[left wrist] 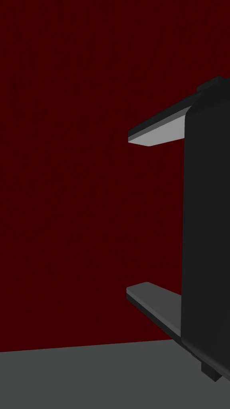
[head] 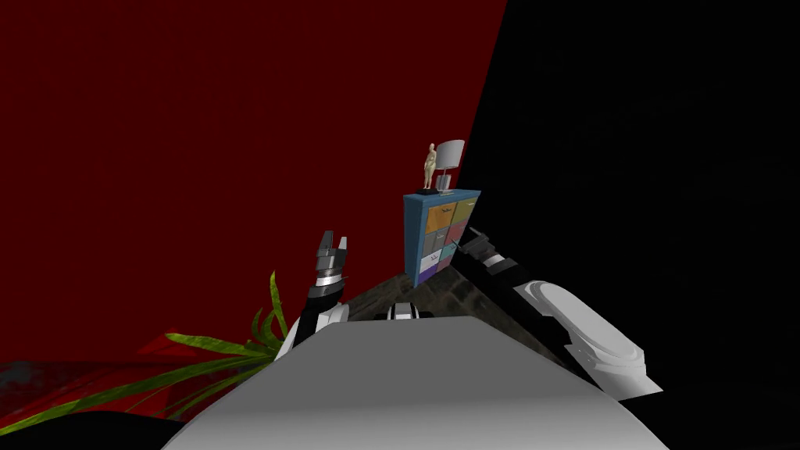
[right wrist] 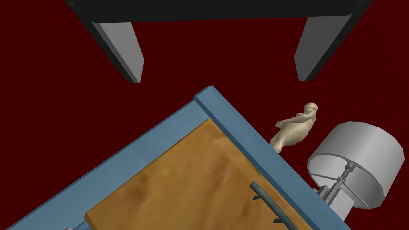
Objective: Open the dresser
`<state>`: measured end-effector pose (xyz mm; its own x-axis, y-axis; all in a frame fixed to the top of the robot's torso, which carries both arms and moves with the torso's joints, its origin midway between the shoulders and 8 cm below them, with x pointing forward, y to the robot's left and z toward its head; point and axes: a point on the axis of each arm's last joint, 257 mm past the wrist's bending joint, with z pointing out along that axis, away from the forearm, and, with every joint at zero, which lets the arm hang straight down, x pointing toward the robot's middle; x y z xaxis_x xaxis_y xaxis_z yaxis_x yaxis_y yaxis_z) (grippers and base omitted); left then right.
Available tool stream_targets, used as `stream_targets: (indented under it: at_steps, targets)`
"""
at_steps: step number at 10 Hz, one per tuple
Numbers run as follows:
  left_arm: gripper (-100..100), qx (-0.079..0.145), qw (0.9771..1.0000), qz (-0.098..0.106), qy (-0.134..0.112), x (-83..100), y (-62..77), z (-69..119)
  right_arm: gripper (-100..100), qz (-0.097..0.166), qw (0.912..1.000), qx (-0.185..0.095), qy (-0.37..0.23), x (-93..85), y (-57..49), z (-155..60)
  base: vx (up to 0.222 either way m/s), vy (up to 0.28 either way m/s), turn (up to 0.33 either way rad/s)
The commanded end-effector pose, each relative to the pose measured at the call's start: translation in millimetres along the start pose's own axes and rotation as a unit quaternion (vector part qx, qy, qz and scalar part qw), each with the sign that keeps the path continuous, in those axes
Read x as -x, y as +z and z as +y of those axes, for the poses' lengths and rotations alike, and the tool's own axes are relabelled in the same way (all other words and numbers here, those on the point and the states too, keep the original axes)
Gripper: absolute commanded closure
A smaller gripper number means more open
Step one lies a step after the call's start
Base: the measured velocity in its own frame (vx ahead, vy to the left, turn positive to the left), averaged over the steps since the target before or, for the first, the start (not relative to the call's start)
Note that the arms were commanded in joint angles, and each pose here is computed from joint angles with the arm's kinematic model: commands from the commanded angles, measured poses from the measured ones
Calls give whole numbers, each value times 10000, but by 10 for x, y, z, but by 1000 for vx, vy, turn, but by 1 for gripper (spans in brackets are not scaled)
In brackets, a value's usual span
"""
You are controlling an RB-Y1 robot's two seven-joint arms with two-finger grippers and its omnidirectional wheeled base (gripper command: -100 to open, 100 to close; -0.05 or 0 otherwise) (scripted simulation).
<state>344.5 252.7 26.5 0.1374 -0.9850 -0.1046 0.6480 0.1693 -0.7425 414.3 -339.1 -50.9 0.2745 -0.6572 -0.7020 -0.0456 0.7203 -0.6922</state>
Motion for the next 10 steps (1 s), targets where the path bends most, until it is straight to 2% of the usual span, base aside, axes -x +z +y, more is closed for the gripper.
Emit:
stream_targets:
  at_steps: [1, 4, 10]
  targets:
    - [0, 0, 10000, 0, 0, 0, 0, 0, -100, 207, 9965, -67, -811, -145, 18, -150, 57, -28, 255]
    - [0, 0, 10000, 0, 0, 0, 0, 0, -100, 443, 9824, -156, -1808, -303, 39, -369, 86, -48, 230]
    - [0, 0, 10000, 0, 0, 0, 0, 0, -100, 734, 9408, -312, -3293, -446, 67, -752, 65, -38, 173]
